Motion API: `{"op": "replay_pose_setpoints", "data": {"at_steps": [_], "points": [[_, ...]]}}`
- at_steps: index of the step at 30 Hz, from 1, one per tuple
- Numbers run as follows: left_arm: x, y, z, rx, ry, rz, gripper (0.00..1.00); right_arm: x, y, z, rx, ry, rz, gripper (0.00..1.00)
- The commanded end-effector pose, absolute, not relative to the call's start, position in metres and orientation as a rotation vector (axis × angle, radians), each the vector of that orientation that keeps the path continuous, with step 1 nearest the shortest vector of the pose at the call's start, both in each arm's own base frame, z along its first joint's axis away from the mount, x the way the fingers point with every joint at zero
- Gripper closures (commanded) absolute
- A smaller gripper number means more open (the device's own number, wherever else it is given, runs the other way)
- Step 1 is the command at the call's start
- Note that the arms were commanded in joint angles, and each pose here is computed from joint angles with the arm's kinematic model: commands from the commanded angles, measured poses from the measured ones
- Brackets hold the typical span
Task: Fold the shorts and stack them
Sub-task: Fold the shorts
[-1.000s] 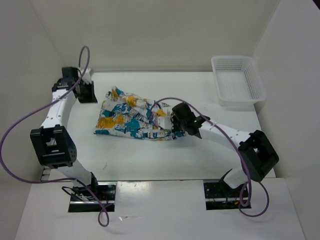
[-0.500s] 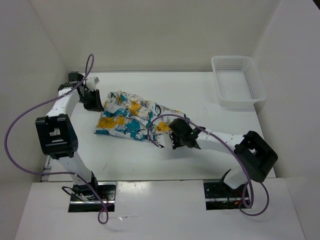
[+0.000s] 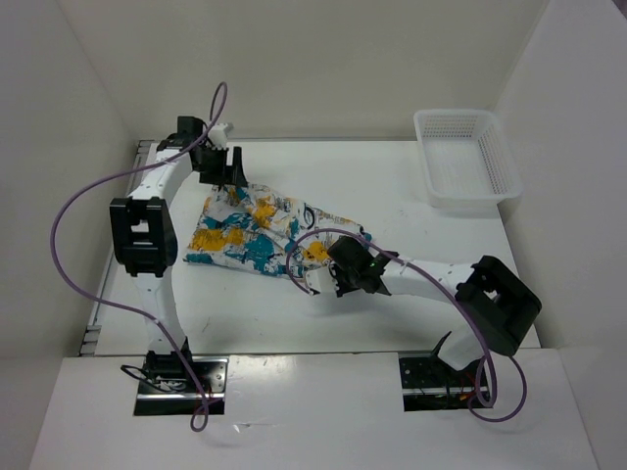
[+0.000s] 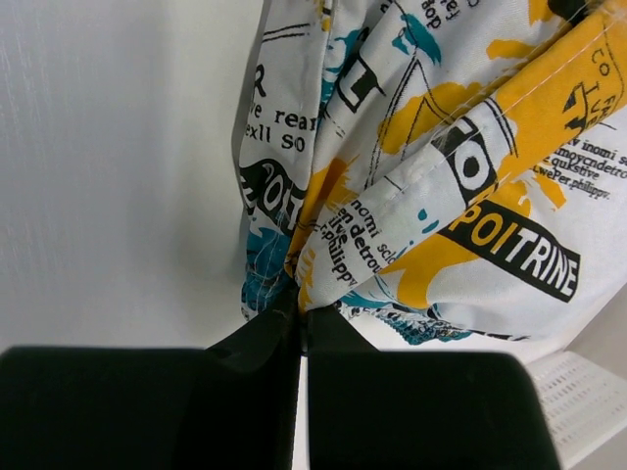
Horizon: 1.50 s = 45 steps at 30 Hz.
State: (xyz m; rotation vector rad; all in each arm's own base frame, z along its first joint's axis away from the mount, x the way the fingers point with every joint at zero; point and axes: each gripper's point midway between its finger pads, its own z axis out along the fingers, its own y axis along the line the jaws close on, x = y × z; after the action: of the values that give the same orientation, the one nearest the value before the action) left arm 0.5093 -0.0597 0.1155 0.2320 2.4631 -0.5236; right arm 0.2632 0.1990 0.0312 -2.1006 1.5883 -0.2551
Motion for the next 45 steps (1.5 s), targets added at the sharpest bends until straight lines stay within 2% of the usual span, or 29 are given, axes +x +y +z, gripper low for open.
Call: {"op": "replay_pose_setpoints", "data": {"at_steps": [1,3,6,9,10,11,12,15,18,19,21,22,30,41,45], "points": [[0.540,-0.052,0.131,0.237,2.372,-0.404,0.10,0.261,0.205,0.031,-2.101,1.599,-0.228,0.97],[0.545,-0.056,0.125,0.246,2.374,-0.398,0.05,0.260,0.206,0.030,-2.111,1.602,-0.215,0.97],[0.549,-0.062,0.117,0.257,2.380,-0.375,0.05,0.258,0.205,0.029,-2.111,1.616,-0.211,0.97],[0.547,-0.070,0.106,0.268,2.417,-0.354,0.12,0.258,0.205,0.029,-2.111,1.616,-0.211,0.97],[0.545,-0.069,0.099,0.266,2.437,-0.357,0.18,0.258,0.205,0.029,-2.111,1.616,-0.211,0.97],[0.544,-0.074,0.099,0.275,2.438,-0.351,0.35,0.258,0.205,0.029,-2.111,1.616,-0.211,0.97],[0.542,-0.074,0.097,0.274,2.450,-0.353,0.42,0.260,0.207,0.032,-2.103,1.611,-0.212,0.97],[0.533,-0.075,0.093,0.275,2.486,-0.374,0.54,0.260,0.207,0.032,-2.103,1.611,-0.212,0.97],[0.524,-0.076,0.085,0.274,2.528,-0.394,0.62,0.261,0.208,0.030,-2.103,1.611,-0.212,0.97],[0.520,-0.076,0.085,0.273,2.540,-0.396,0.78,0.261,0.208,0.030,-2.103,1.611,-0.212,0.97],[0.515,-0.078,0.085,0.276,2.544,-0.412,0.96,0.263,0.210,0.031,-2.094,1.605,-0.212,0.97],[0.512,-0.078,0.092,0.277,2.535,-0.411,1.00,0.261,0.207,0.028,-2.111,1.602,-0.215,0.97],[0.476,-0.065,0.124,0.246,2.564,-0.391,1.00,0.259,0.205,0.027,-2.116,1.576,-0.222,0.97],[0.375,-0.006,0.109,0.131,2.752,0.001,1.00,0.259,0.202,0.028,-2.123,1.554,-0.241,0.97],[0.328,-0.001,0.081,0.134,2.904,0.024,1.00,0.262,0.207,0.032,-2.117,1.532,-0.234,0.97]]}}
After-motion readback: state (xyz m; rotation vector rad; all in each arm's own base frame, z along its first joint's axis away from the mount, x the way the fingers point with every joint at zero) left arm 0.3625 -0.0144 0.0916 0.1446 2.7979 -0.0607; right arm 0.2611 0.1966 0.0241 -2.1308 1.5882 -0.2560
